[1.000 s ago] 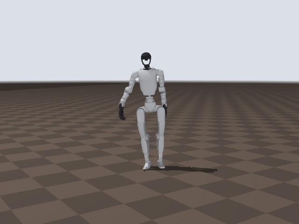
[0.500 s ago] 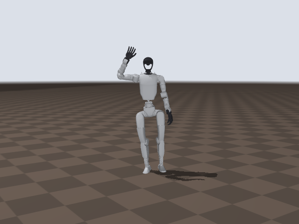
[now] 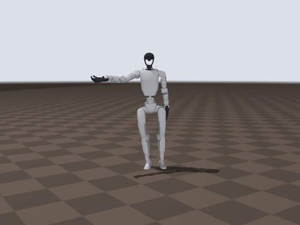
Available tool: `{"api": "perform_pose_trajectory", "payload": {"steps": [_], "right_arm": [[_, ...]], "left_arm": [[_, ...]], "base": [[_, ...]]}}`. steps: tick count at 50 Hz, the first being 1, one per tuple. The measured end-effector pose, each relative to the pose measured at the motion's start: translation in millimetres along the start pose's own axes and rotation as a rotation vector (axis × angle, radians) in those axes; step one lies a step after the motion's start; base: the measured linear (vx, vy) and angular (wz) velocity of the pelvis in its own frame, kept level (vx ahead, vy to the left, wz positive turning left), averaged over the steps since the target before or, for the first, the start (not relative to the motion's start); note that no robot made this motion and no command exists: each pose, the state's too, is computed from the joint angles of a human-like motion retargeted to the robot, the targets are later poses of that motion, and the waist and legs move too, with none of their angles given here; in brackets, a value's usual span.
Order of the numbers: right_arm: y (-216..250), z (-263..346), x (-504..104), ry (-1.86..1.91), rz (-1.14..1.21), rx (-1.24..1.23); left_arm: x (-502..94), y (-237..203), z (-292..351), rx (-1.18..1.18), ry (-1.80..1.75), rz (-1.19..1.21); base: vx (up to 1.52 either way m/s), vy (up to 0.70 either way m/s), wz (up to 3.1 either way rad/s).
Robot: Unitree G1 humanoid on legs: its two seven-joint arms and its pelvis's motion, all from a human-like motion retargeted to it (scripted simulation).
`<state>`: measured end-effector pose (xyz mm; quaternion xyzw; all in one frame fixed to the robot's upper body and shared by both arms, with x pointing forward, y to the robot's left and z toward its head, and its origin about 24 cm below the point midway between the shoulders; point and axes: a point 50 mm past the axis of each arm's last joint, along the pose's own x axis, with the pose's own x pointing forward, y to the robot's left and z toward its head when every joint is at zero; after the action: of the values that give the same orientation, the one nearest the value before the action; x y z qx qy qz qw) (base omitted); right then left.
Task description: Upper body actions
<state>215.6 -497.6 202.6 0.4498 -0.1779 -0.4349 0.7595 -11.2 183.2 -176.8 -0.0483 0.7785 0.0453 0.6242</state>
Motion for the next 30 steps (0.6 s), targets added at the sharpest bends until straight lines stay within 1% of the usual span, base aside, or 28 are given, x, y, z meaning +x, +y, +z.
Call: {"api": "perform_pose_trajectory", "payload": {"steps": [2, 3, 5, 8, 11, 15, 18, 20, 23, 26, 28, 30], "right_arm": [[-1, 3, -2, -0.132, -0.095, 0.073], [3, 4, -4, -0.179, -0.098, 0.055], [22, 1, -8, -0.229, -0.034, -0.013], [63, 2, -21, -0.309, 0.12, -0.123], [110, 16, -45, -0.525, 0.233, -0.313], [177, 42, -98, -0.937, 0.368, -0.598], [222, 47, -148, -1.282, 0.485, -0.746], [245, 44, -184, -1.53, 0.558, -0.823], [267, 33, -237, -1.929, 0.579, -0.908], [277, 27, -283, -2.298, 0.465, -0.901], [280, 23, -312, -2.501, 0.369, -0.797], [282, 18, -333, -2.646, 0.352, -0.682]], "left_arm": [[1, -1, -4, 0.01, 0.015, -0.002], [1, -2, -5, 0.022, 0.024, -0.004], [0, -1, -6, 0.048, 0.037, -0.007], [-1, 1, -2, 0.08, 0.037, 0.01], [-2, 3, 5, 0.104, 0.016, 0.024], [-4, 5, 15, 0.126, -0.013, 0.041], [-5, 8, 17, 0.142, -0.02, 0.059], [-6, 11, 18, 0.155, -0.016, 0.065], [-7, 17, 20, 0.174, -0.003, 0.075], [-9, 24, 22, 0.186, -0.003, 0.097], [-10, 26, 23, 0.19, -0.005, 0.109], [-10, 28, 22, 0.198, -0.004, 0.119]], "base": [[0.0, 0.02, -0.13], [0.0, 0.0, 0.0], [0.01, -0.01, -0.11], [0.03, -0.07, -0.42], [0.04, -0.09, -0.92], [0.04, -0.09, -1.13], [0.03, -0.09, -0.47], [0.01, -0.12, -0.12], [-0.01, -0.14, 0.13], [-0.02, -0.12, 0.23], [-0.01, -0.09, 0.33], [0.01, -0.05, 0.28]]}}
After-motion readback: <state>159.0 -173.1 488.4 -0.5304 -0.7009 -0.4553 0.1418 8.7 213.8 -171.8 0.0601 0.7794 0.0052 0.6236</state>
